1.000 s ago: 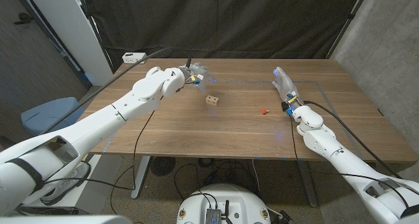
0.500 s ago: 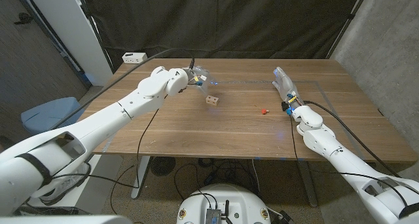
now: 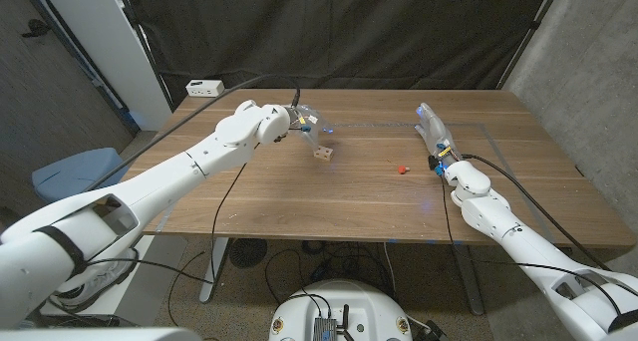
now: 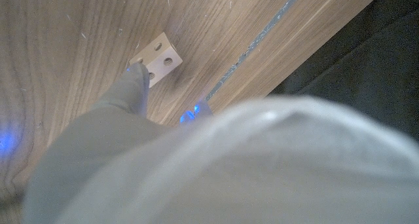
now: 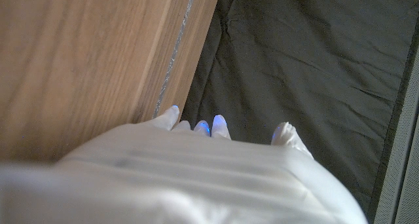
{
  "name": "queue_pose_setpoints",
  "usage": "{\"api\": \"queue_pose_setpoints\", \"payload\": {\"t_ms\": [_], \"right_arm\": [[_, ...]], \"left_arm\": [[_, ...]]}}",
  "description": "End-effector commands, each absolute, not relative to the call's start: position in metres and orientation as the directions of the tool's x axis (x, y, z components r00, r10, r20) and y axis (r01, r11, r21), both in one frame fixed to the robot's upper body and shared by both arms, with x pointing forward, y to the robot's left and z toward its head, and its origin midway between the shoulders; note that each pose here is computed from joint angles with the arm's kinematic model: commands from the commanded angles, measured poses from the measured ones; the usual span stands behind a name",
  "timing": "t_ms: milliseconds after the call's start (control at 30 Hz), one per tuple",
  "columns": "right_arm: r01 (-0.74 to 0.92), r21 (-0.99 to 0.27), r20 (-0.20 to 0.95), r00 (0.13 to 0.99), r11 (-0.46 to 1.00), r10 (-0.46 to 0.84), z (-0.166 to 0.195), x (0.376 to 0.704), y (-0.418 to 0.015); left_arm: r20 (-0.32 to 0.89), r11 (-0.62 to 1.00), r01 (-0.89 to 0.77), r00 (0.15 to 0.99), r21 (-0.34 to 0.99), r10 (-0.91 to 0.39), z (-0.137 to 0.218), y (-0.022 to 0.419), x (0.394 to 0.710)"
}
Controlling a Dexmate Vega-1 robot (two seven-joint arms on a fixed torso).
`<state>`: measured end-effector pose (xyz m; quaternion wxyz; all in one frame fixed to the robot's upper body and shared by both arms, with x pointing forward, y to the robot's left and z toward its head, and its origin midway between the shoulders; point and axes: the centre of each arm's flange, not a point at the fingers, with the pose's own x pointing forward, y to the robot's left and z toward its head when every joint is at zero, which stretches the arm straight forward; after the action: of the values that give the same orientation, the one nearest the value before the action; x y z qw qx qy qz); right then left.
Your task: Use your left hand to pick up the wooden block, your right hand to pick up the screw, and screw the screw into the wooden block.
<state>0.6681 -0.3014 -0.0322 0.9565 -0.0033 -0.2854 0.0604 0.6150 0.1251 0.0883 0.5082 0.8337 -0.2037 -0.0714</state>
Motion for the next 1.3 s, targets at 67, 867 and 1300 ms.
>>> {"api": "queue_pose_setpoints", "payload": {"t_ms": [67,867,1300], "right_arm": [[-0.096,-0.035,0.532,0.841,0.995,0.099,-0.037,0.668,-0.302],[-0.083,-0.027,0.527,0.846,0.996,0.085,-0.044,0.664,-0.302],[-0.079,-0.022,0.526,0.847,0.997,0.079,-0.047,0.663,-0.300]], "left_arm": [[0.070,-0.403,-0.244,0.914,0.882,-0.399,0.080,0.124,0.625],[0.075,-0.411,-0.255,0.911,0.875,-0.406,0.063,0.122,0.635],[0.077,-0.404,-0.260,0.906,0.877,-0.416,0.054,0.120,0.638]]}}
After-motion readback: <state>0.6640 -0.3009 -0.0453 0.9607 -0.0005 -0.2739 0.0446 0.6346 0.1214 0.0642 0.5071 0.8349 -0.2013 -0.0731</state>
